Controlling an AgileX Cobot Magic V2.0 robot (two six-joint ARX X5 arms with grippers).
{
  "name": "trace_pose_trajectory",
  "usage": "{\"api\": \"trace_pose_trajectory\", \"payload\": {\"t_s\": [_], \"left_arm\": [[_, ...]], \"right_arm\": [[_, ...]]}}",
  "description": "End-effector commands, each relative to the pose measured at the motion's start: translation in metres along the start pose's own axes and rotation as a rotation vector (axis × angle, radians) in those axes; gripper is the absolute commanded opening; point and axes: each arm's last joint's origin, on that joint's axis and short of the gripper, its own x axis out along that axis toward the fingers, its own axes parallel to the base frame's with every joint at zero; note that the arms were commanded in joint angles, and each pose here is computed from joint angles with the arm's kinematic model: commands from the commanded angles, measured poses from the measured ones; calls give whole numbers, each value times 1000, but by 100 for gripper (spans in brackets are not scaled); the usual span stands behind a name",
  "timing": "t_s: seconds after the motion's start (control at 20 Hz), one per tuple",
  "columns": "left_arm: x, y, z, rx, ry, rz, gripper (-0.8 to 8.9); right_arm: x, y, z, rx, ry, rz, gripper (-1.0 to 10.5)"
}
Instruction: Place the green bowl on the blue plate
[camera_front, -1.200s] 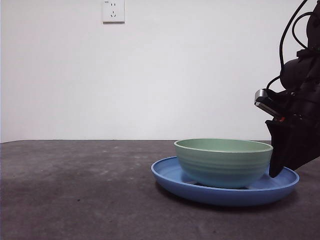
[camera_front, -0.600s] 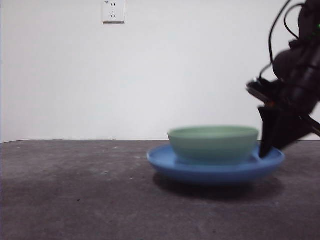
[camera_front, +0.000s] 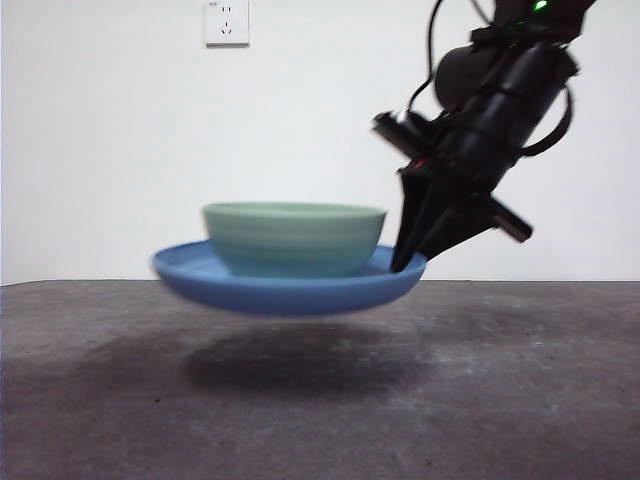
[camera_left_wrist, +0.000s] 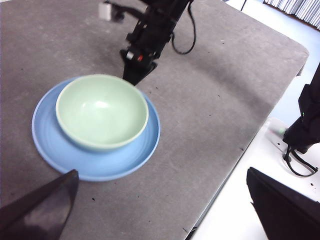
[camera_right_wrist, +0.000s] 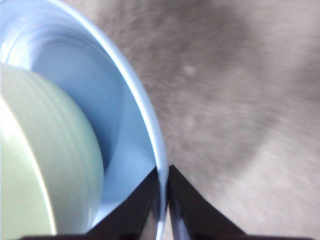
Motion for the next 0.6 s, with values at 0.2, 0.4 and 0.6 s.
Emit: {"api": "trace_pose_trajectory", "payload": {"t_s": [0.2, 0.4, 0.6], "left_arm": [[-1, -1, 3, 9, -15, -9, 688], [-1, -1, 3, 9, -15, -9, 688], [-1, -1, 3, 9, -15, -9, 688]], "right_arm": [[34, -6, 7, 59, 48, -2, 9], [54, -19, 6, 89, 103, -15, 9], [58, -22, 6, 81, 114, -19, 29]]}}
